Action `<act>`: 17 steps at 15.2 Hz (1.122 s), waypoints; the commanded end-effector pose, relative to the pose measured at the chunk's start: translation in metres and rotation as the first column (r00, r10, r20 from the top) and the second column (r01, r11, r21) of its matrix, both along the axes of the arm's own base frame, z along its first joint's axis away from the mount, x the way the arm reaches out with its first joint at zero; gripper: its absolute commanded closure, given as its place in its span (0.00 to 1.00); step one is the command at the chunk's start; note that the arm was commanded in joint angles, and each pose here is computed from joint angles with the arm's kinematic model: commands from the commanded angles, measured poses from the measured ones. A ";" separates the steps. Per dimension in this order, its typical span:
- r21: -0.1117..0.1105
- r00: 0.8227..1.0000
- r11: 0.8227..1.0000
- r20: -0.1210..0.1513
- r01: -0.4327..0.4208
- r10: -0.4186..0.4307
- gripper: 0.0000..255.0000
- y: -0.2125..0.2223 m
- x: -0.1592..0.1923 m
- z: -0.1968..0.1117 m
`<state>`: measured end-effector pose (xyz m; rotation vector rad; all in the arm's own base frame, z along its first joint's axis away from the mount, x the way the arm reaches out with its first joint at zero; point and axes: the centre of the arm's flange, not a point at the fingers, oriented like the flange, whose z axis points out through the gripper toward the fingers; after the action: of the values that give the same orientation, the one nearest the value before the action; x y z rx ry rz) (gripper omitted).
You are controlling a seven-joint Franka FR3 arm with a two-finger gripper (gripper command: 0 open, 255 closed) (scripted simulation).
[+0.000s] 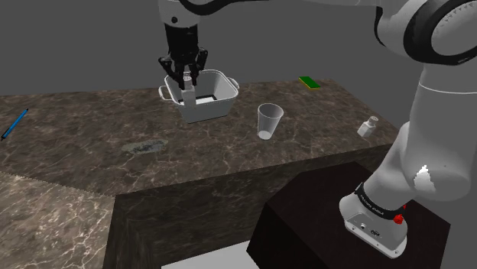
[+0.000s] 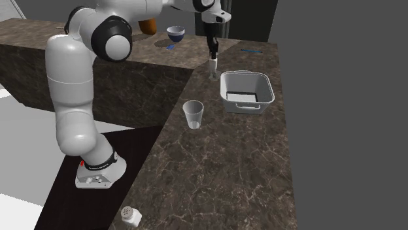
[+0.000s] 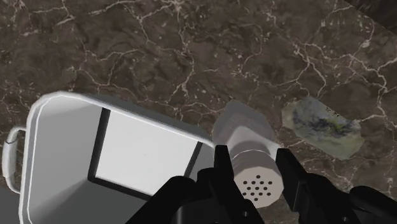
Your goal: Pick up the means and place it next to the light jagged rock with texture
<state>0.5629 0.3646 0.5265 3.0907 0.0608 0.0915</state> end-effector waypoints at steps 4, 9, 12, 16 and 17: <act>0.000 1.000 1.000 0.001 0.002 -0.002 1.00 0.064 -0.012 0.002; 0.000 1.000 1.000 0.001 0.002 -0.002 1.00 0.091 -0.017 -0.014; 0.000 1.000 1.000 0.001 0.002 -0.002 1.00 0.091 -0.017 -0.029; 0.000 1.000 1.000 0.001 0.002 -0.002 1.00 0.091 -0.017 -0.051; 0.000 1.000 1.000 0.001 0.002 -0.002 1.00 0.091 -0.017 -0.056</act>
<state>0.5448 0.4552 0.4767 3.0904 0.0580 0.0917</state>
